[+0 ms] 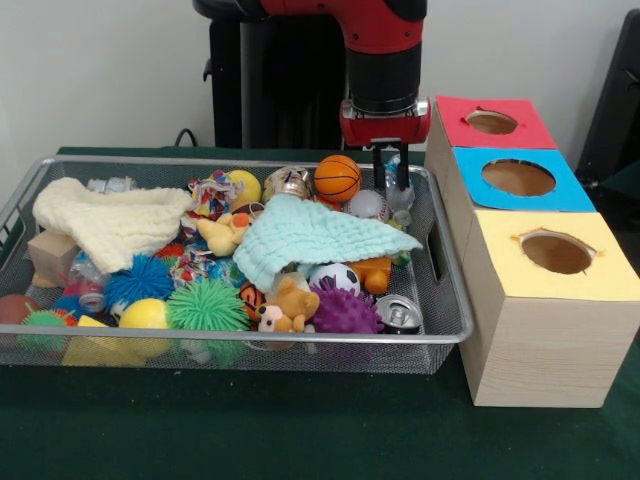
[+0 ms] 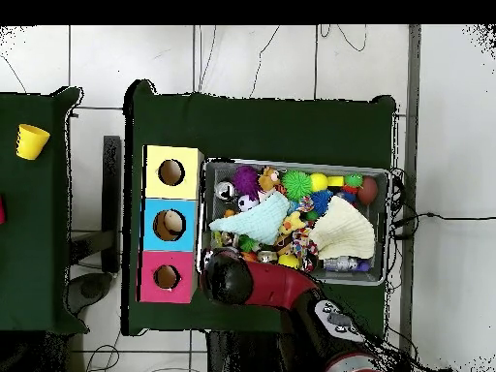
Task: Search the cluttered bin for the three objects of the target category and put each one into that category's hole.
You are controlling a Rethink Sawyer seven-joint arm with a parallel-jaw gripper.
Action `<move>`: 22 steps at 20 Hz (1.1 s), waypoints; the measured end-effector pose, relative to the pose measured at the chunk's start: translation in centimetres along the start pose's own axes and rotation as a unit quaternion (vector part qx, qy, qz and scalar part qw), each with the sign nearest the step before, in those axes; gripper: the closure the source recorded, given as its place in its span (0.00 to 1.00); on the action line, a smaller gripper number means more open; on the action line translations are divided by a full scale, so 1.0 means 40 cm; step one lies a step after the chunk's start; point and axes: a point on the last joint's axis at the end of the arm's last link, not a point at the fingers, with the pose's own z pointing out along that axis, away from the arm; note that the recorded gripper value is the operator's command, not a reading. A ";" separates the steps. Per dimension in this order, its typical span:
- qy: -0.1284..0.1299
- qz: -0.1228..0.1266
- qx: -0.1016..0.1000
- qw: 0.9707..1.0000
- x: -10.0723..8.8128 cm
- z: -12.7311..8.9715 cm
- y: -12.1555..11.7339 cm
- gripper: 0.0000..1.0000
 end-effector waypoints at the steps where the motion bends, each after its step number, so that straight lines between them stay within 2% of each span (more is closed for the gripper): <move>1: 0.005 -0.001 0.001 1.000 -0.003 -0.010 0.000 1.00; 4: 0.016 -0.002 0.003 1.000 -0.013 -0.039 -0.002 1.00; 8: 0.018 -0.004 0.006 1.000 -0.034 -0.068 -0.004 1.00; 13: -0.008 -0.006 0.011 1.000 -0.096 -0.105 -0.006 1.00; 17: -0.020 -0.013 0.015 1.000 -0.132 -0.133 0.006 1.00; 22: -0.001 -0.031 0.023 0.999 -0.174 -0.183 0.048 1.00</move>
